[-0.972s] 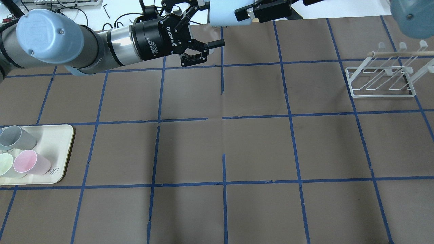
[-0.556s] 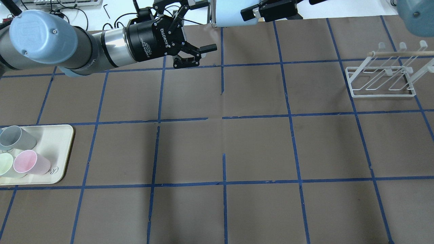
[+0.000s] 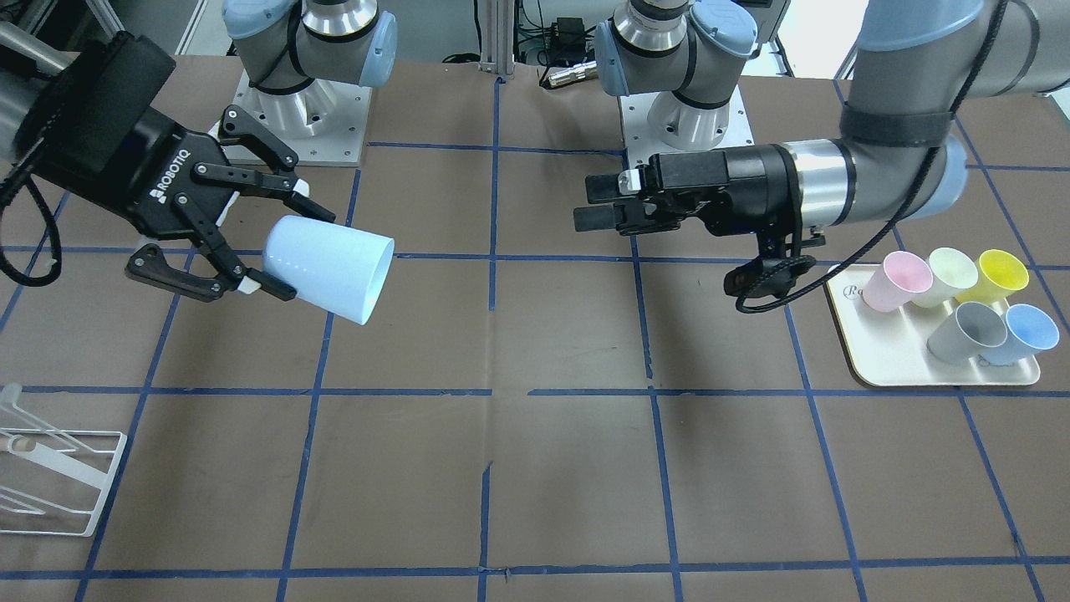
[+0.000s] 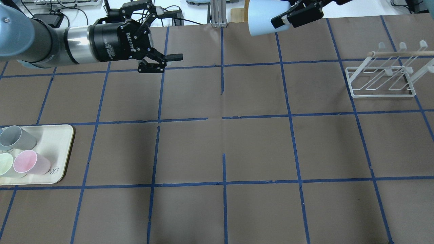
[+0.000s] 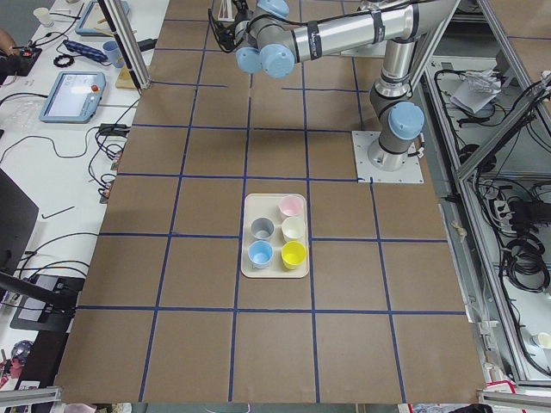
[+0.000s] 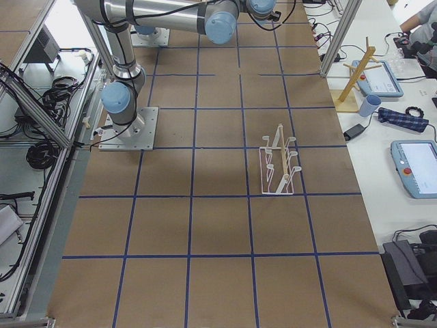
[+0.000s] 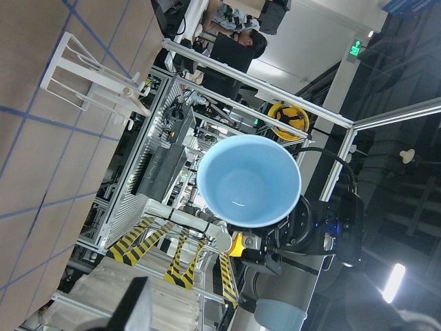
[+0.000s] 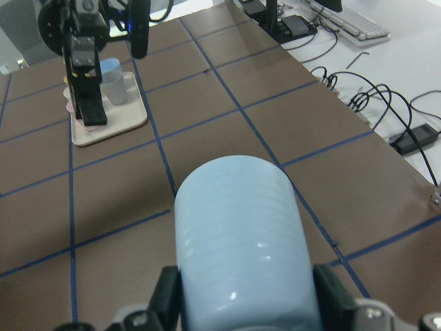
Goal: Transfer IKEA cup to right arm and place on rack
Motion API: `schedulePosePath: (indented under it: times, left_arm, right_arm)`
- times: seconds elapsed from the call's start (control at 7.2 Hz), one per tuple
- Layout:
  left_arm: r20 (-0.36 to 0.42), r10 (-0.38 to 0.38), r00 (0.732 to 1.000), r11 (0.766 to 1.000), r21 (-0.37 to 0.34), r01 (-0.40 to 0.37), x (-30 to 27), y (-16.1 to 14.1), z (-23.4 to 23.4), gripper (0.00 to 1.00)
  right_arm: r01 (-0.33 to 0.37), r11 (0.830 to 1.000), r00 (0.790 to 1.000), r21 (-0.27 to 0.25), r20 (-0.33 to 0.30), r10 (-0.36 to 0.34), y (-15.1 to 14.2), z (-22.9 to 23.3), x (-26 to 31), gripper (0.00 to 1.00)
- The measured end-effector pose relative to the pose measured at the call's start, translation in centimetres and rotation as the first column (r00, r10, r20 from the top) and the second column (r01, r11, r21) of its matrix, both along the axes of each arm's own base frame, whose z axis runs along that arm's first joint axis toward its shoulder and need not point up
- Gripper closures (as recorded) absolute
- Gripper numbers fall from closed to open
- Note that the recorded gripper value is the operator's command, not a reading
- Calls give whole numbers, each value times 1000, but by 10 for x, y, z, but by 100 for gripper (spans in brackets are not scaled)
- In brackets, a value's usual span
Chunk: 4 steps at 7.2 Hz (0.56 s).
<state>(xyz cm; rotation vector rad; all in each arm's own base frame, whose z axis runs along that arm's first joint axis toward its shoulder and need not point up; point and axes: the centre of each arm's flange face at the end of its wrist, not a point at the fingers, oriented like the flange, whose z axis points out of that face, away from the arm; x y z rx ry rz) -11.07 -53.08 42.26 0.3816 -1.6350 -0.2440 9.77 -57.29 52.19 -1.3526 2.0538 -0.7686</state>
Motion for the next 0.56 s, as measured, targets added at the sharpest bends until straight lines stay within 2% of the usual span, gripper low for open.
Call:
schedulePosePath:
  times: [0.14,0.28,0.42,0.56]
  left_arm:
    - [88,-62,994,998,-6,62,31,4,9,0]
    - [207,-146,968,989,-2,149,55,9,19,0]
    - [375,-238,896,968,22,249,74,12,26,0]
    - [561,-309,768,944,81,321,92,16,33,0]
  right_arm:
    - [11,1000,992,21,-125,-8,1,8,-13,77]
    - [18,999,963,47,-269,-4,4,15,-26,77]
    - [22,997,917,73,-399,9,7,15,-40,77]
    - [13,995,853,97,-520,40,7,9,-60,77]
